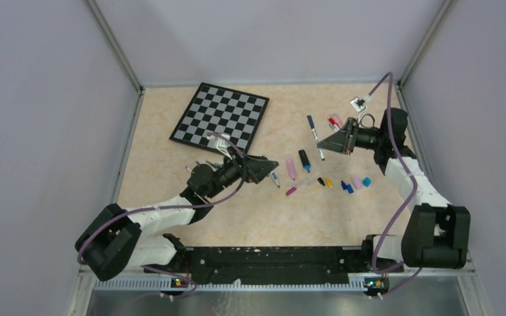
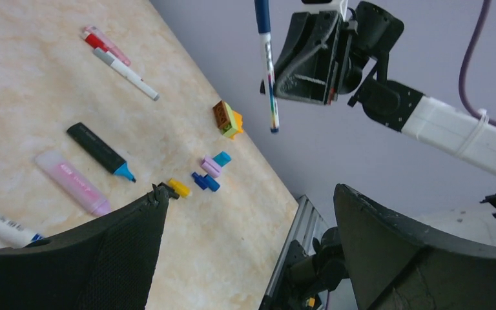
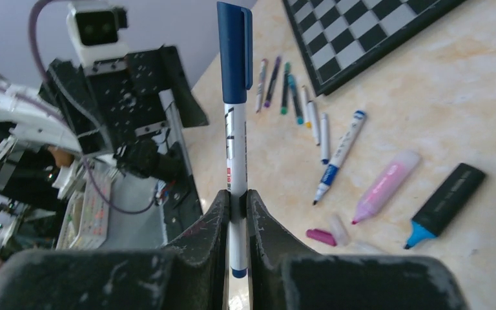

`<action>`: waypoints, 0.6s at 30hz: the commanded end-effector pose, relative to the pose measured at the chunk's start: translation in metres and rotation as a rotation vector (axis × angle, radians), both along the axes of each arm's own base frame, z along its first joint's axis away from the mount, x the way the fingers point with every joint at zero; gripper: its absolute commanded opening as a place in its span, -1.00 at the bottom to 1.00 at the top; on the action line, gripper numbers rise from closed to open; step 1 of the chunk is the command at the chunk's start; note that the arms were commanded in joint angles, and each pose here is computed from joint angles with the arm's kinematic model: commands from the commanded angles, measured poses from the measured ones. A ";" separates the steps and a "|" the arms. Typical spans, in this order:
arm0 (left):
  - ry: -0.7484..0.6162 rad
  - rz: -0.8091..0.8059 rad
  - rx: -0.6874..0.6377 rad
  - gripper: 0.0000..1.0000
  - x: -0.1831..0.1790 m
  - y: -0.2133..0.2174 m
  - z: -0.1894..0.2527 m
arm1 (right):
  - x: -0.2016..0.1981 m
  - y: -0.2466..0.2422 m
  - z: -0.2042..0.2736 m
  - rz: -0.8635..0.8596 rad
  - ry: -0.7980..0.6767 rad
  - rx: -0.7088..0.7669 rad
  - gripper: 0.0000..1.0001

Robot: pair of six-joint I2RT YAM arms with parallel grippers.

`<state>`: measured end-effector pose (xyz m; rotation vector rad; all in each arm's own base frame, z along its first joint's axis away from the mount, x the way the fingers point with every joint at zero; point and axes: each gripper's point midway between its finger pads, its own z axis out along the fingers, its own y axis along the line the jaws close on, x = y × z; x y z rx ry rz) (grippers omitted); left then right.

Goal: Open the pen caps
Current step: Pick up the pen from the center of the board.

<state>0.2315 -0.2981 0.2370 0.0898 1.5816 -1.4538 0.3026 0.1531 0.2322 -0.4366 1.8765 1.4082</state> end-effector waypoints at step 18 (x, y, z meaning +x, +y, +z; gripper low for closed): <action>-0.161 -0.002 -0.187 0.49 0.023 -0.078 0.072 | -0.067 0.046 0.036 0.204 -0.088 0.090 -1.00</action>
